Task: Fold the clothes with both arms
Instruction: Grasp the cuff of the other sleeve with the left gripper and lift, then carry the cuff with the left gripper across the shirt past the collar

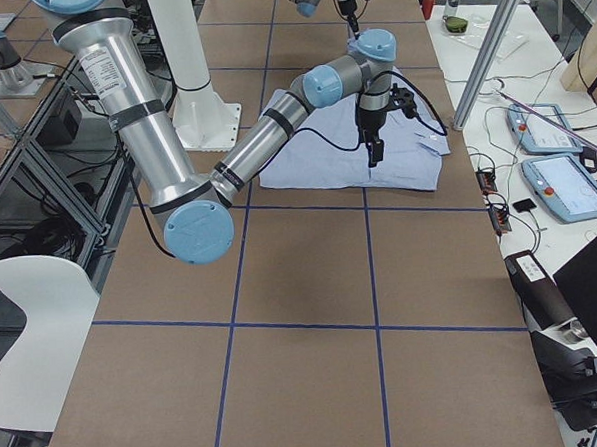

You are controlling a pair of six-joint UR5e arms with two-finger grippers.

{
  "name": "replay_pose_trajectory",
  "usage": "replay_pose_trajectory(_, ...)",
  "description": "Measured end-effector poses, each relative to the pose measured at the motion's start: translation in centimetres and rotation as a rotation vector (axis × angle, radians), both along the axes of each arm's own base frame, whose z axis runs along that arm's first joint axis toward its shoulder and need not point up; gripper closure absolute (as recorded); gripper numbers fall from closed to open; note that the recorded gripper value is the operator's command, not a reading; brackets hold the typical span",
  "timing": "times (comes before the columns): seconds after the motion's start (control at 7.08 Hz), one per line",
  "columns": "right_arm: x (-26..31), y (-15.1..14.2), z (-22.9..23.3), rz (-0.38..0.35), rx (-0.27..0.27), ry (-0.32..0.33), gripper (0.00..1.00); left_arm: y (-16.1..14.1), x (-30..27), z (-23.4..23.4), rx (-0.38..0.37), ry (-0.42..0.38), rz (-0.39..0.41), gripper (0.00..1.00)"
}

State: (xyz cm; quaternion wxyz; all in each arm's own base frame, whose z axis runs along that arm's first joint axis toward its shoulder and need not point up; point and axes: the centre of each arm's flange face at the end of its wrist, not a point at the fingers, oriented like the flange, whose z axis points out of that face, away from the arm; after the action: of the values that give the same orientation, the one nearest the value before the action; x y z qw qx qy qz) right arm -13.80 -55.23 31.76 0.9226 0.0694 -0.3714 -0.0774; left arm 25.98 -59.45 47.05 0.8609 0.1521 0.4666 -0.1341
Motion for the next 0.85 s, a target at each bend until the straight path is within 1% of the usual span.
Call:
replay_pose_trajectory(0.14, 0.4, 0.4, 0.5, 0.001, -0.004, 0.002, 0.0, -1.2, 0.9, -3.9, -0.017, 0.008, -0.001, 1.0)
replay_pose_trajectory(0.28, 0.7, 1.0, 1.1, -0.001, -0.006, 0.004, 0.0, -2.1, 1.9, -8.3, -0.06, 0.041, -0.01, 1.0)
replay_pose_trajectory(0.57, 1.0, 1.7, 1.7, -0.001, -0.009, 0.007, 0.0, -3.1, 5.4, -17.5, -0.161, 0.162, -0.019, 1.0)
replay_pose_trajectory(0.85, 1.2, 1.9, 2.3, 0.0, -0.018, 0.011, 0.0, -2.6, 9.8, -25.4, -0.245, 0.283, -0.023, 1.0)
